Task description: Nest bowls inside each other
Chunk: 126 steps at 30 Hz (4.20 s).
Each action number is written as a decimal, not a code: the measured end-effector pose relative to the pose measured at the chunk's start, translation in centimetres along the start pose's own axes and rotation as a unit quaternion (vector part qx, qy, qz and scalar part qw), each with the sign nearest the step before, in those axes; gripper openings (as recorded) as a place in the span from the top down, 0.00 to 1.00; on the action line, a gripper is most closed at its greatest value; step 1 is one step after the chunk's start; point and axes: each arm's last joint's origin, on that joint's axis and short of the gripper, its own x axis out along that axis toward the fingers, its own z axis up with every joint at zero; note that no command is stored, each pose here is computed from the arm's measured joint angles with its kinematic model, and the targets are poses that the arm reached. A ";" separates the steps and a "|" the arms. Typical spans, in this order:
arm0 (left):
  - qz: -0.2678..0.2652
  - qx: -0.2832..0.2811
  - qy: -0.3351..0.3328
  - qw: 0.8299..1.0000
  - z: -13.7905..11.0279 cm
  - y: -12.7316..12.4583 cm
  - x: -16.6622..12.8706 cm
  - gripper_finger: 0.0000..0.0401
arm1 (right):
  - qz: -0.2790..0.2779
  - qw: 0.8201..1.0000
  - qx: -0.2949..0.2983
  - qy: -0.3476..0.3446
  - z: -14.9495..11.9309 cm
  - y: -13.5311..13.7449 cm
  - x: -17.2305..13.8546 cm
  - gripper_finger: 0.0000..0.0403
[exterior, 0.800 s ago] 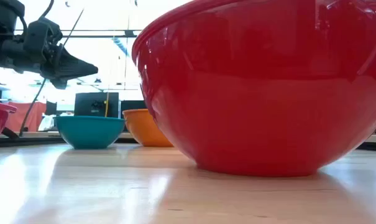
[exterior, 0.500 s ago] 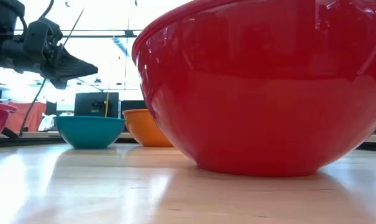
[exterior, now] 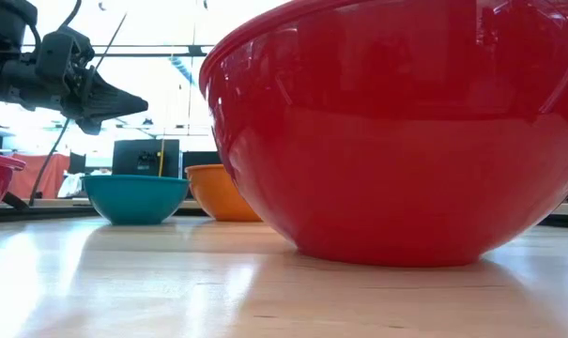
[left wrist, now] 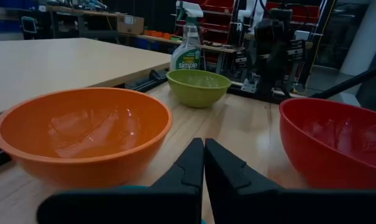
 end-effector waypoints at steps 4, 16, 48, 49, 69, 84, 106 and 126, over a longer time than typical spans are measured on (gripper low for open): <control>0.000 0.000 0.000 1.000 0.0 0.0 0.0 0.95 | 0.000 1.000 0.000 0.000 0.0 0.0 0.0 0.63; 0.000 0.000 0.000 1.000 0.0 0.0 0.0 0.95 | 0.000 1.000 0.000 0.000 0.0 0.0 0.0 0.63; -0.057 -0.366 -0.199 0.907 4.2 0.0 -0.9 0.95 | 0.001 0.998 -0.004 -0.057 1.0 0.3 -0.1 0.63; -0.060 -0.369 -0.212 0.903 4.5 0.0 -1.0 0.95 | 0.007 0.997 0.000 -0.076 1.4 0.4 -0.1 0.63; 0.028 -0.411 -0.272 0.870 5.5 0.4 -0.9 0.95 | 0.069 0.961 0.085 -0.252 4.9 1.5 -0.6 0.63; 0.117 -0.364 -0.178 0.907 9.1 0.2 2.0 0.95 | -0.094 0.969 0.158 -0.165 11.9 1.2 8.2 0.68; 0.214 -0.302 0.053 0.927 9.8 2.6 4.0 0.67 | -0.286 0.937 0.080 0.187 16.6 -5.7 23.4 0.46; 0.268 -0.311 0.070 0.909 9.2 3.8 5.0 0.45 | -0.296 0.910 0.128 0.261 14.2 -11.7 30.0 0.46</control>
